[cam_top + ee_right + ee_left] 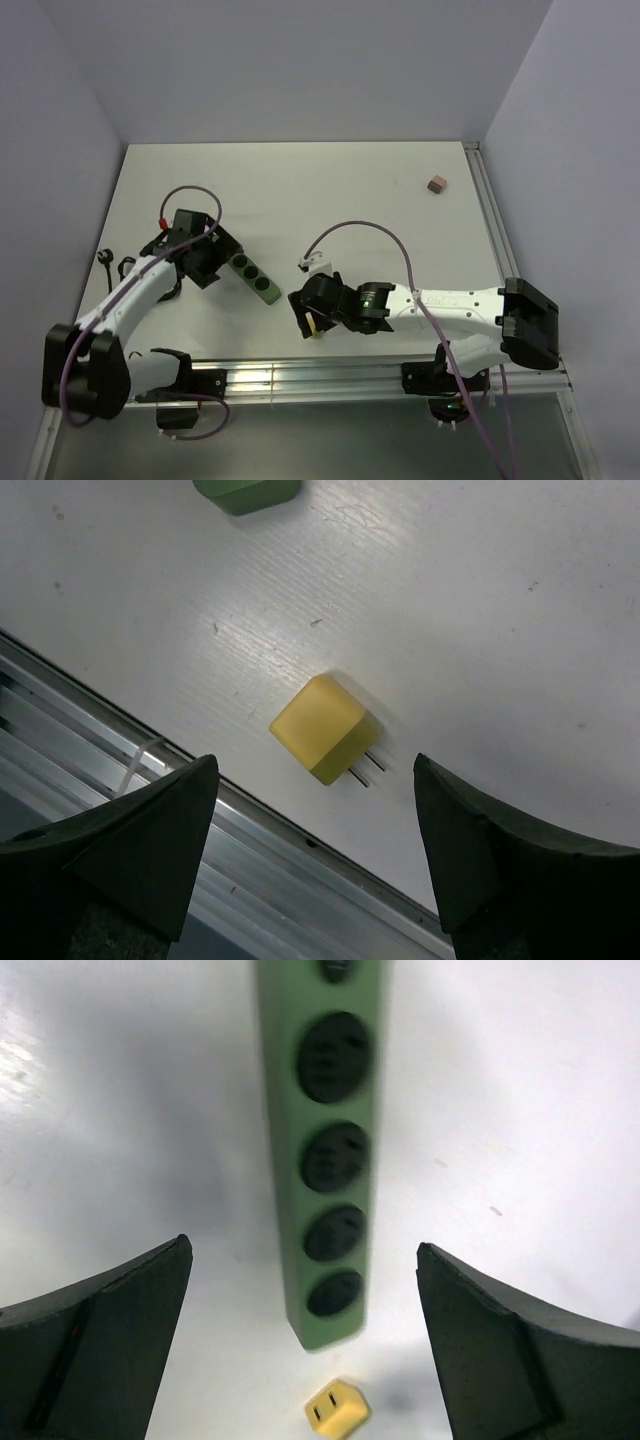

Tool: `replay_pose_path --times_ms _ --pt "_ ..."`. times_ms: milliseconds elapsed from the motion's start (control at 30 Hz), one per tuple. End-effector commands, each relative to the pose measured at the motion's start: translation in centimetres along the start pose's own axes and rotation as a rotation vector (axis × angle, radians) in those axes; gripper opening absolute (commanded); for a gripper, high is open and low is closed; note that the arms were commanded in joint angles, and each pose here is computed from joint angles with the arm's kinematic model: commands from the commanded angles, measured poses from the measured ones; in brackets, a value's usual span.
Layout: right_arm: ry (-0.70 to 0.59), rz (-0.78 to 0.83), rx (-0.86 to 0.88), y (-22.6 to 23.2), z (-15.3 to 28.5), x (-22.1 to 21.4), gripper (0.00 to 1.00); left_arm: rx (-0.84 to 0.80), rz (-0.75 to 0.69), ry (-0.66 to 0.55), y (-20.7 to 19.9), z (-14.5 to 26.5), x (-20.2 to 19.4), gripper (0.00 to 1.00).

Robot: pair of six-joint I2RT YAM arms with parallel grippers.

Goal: Insert the plug

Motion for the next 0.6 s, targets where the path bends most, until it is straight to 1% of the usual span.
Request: replay_pose_path --times_ms 0,33,100,133,200,233,333,467,567 --pt "-0.045 -0.094 -0.029 -0.1 0.7 0.4 0.86 -0.193 -0.083 -0.052 -0.8 3.5 -0.5 1.0" --pt "-0.053 -0.119 -0.036 0.0 0.9 0.7 0.86 -0.319 -0.102 -0.118 -1.5 5.6 -0.4 0.99" --pt "-0.045 -0.189 -0.057 0.2 1.0 0.8 0.85 -0.437 -0.135 -0.139 -1.4 7.1 -1.6 0.94" --pt "-0.044 -0.217 -0.062 0.4 1.0 1.1 0.85 -0.546 -0.151 -0.197 -1.7 9.0 -1.6 0.91" --pt "-0.022 -0.288 -0.078 0.7 0.8 1.2 0.83 -0.601 -0.169 -0.196 -1.2 9.8 -2.4 0.89" --pt "-0.013 -0.313 -0.085 0.8 0.6 1.2 0.82 -0.64 -0.179 -0.217 -1.0 10.7 -2.5 0.88" --pt "0.032 -0.382 -0.131 1.1 -0.5 1.1 0.77 -0.673 -0.206 -0.224 -0.4 11.6 -3.0 0.85" --pt "0.101 -0.423 -0.197 1.4 -2.0 0.4 0.74 -0.693 -0.233 -0.224 0.4 12.0 -3.6 0.78" --pt "0.128 -0.466 -0.238 1.6 -2.8 0.1 0.7 -0.691 -0.246 -0.224 0.7 12.2 -3.8 0.78"
Point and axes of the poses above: each gripper's point midway between its finger pads, its own z axis back along the fingers, its own y axis along the line the jaws close on, x = y × z, the point moved 9 cm from there along z, back along the fingers, and after that the axes turned 4 degrees about -z, right-handed, at the moved point
